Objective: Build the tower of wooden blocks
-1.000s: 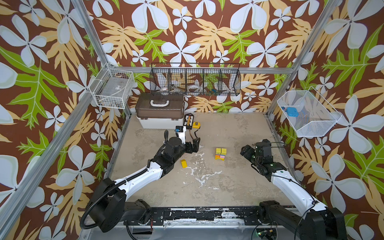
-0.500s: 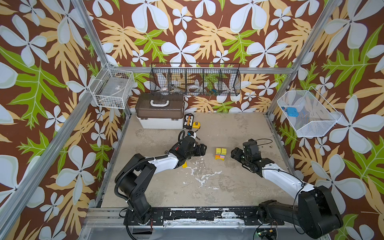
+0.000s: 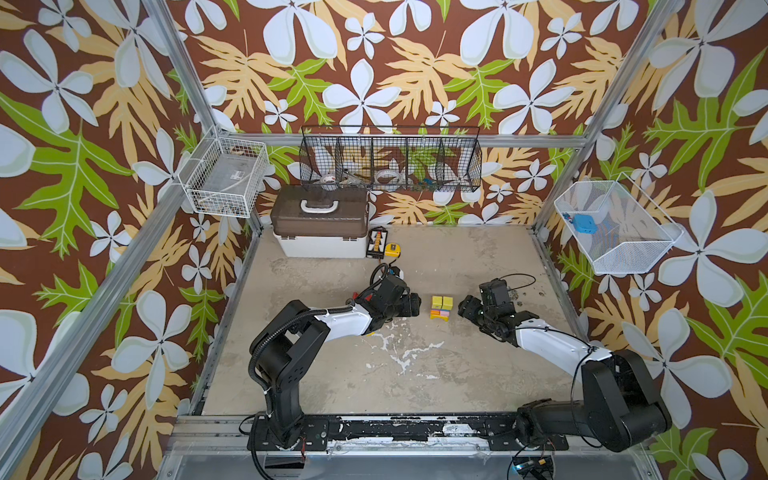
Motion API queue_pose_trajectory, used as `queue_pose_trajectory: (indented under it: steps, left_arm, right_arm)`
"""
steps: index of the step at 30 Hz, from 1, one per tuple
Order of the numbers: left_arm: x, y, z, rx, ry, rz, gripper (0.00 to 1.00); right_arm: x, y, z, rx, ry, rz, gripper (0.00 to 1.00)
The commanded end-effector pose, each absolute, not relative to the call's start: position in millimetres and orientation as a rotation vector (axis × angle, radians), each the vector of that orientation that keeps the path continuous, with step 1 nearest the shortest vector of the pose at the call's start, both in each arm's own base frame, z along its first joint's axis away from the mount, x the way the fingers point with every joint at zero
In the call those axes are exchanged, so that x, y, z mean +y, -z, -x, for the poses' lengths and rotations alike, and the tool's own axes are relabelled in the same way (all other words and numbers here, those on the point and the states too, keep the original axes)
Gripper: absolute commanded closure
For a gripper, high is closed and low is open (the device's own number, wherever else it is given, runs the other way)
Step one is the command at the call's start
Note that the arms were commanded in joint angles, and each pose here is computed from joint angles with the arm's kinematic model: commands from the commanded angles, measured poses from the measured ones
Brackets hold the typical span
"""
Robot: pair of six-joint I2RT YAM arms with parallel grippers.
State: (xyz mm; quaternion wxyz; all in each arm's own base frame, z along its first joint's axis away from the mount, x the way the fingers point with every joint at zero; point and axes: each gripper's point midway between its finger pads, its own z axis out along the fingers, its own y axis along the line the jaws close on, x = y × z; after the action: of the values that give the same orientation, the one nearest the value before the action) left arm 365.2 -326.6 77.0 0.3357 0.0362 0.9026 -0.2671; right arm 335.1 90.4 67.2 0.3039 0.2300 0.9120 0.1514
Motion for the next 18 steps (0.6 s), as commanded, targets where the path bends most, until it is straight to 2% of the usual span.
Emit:
queue_pose_trajectory:
  steps: [1,18]
  left_arm:
    - [-330,-79,-367,2.351,0.687,-0.105,0.18]
    - [-351,-79,-368,2.358,0.720,-0.156,0.18]
  right_arm:
    - [94,-75,-341,2.395,-0.424,-0.578,0.27]
    - [105,-73,-346,2.424,-0.469,-0.529,0.27]
